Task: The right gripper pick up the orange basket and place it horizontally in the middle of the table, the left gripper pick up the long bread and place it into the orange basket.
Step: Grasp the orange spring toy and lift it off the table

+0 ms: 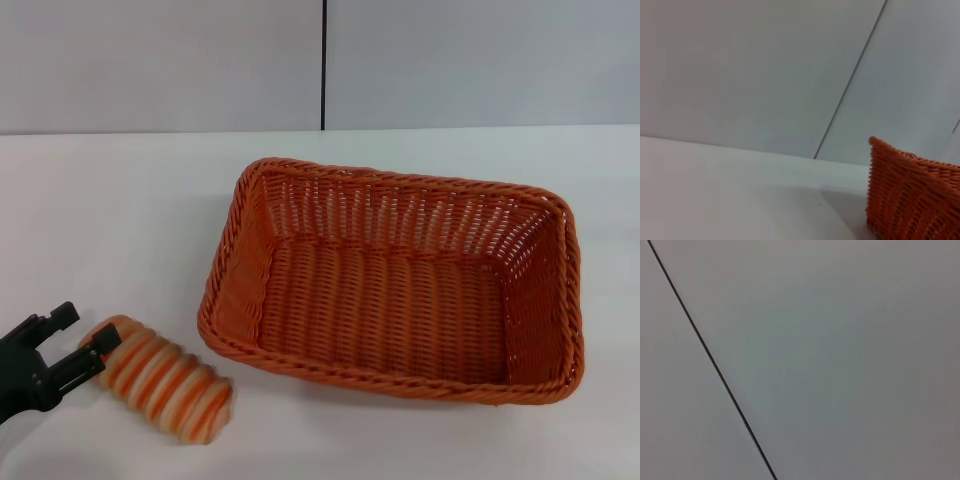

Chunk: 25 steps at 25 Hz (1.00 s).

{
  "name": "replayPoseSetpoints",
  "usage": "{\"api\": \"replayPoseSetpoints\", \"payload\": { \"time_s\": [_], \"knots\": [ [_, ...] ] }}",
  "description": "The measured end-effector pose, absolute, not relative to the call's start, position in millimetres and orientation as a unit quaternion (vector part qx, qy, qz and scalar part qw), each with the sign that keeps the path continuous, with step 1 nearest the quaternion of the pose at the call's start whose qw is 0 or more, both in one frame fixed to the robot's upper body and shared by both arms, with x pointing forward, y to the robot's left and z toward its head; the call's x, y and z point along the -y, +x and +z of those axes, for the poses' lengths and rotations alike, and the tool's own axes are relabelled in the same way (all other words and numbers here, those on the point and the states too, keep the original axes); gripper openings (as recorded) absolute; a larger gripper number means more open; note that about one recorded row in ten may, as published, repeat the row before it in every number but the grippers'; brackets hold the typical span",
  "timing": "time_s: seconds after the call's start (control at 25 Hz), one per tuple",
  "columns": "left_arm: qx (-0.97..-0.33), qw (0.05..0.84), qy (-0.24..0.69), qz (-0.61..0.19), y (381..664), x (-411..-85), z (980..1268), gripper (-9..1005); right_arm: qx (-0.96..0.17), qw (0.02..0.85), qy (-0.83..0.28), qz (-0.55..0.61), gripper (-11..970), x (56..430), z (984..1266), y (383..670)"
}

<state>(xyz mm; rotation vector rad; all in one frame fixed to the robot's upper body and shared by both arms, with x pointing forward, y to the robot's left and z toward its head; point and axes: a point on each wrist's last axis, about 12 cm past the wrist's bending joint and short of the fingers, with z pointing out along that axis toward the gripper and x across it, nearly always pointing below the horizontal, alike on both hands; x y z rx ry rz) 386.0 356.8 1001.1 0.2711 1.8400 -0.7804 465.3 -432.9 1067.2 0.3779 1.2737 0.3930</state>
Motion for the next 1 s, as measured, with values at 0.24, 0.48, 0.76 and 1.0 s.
{"api": "replayPoseSetpoints", "payload": {
  "time_s": [0.24, 0.48, 0.76, 1.0],
  "knots": [
    [-0.778, 0.527, 0.11, -0.324, 385.8, -357.7, 999.3, 751, -0.583, 0.77, 0.175, 0.19, 568, 431.9, 1068.1, 465.5],
    [-0.78, 0.524, 0.111, -0.324, 385.9, -357.2, 998.5, 750, -0.58, 0.771, 0.179, 0.193, 568, 432.4, 1068.7, 465.3],
    [-0.786, 0.511, 0.118, -0.328, 385.6, -354.6, 995.8, 748, -0.576, 0.772, 0.186, 0.195, 568, 435.4, 1070.0, 464.0],
    [-0.787, 0.509, 0.118, -0.329, 386.9, -352.9, 994.7, 747, -0.575, 0.772, 0.188, 0.197, 568, 435.9, 1070.4, 464.2]
  ]
}}
